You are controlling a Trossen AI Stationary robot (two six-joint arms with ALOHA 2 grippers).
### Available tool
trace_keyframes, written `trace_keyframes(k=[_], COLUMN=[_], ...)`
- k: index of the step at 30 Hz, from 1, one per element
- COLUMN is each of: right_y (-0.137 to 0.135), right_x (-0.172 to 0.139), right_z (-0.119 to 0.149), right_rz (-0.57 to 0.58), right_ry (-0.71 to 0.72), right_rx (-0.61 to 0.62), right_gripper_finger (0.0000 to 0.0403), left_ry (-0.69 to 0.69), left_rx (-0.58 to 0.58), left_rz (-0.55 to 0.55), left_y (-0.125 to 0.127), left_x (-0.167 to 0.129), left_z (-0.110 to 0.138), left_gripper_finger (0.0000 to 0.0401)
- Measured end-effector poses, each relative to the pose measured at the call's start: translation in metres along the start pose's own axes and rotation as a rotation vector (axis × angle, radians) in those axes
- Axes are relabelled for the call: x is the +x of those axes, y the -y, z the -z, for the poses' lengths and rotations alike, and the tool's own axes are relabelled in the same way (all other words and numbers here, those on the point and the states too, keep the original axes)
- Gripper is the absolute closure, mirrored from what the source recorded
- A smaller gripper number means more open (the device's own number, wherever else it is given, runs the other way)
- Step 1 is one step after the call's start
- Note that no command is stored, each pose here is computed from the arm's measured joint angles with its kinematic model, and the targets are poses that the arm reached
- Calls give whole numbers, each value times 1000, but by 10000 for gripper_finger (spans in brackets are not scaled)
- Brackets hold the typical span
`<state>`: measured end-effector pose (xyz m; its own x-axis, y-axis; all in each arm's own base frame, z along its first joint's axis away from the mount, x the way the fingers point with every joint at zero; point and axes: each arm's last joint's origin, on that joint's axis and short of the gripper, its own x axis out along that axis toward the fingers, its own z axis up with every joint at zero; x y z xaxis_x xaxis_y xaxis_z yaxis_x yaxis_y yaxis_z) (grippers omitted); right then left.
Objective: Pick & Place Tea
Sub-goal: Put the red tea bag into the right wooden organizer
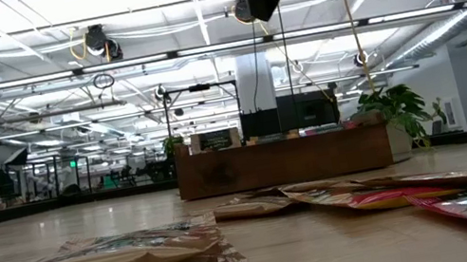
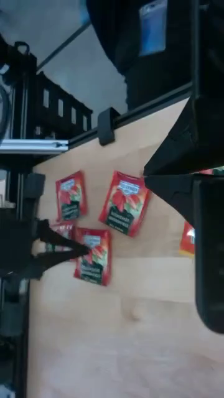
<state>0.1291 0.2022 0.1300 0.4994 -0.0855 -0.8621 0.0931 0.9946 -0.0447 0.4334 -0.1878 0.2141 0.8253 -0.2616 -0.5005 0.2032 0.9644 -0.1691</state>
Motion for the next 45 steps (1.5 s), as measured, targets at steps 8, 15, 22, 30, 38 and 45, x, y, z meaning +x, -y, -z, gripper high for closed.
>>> trace_keyframes(k=[8,15,22,30,38,45], right_y=[7,12,14,21,17,-7], right_x=[31,38,44,54,49,30], right_z=[11,17,3,-27,-64,-81], right_rz=[-80,-88,-102,-143,-176,-257], right_ry=[105,124,156,244,348,380], right_rx=[7,-16,-75,-171,-220,-198], right_gripper_finger=[403,403,403,403,403,403], left_ry=[-29,-3,30,-19,-6,-30], left_rx=[-52,-37,-119,-135,-98,-82], left_rz=[-76,-156,-186,-170,-176,-198], left_y=[3,-1,-13,-34,-36,-43], left_x=[-1,-1,13,45,46,46], left_z=[6,4,10,38,37,39], left_gripper_finger=[372,371,370,370,337,306])
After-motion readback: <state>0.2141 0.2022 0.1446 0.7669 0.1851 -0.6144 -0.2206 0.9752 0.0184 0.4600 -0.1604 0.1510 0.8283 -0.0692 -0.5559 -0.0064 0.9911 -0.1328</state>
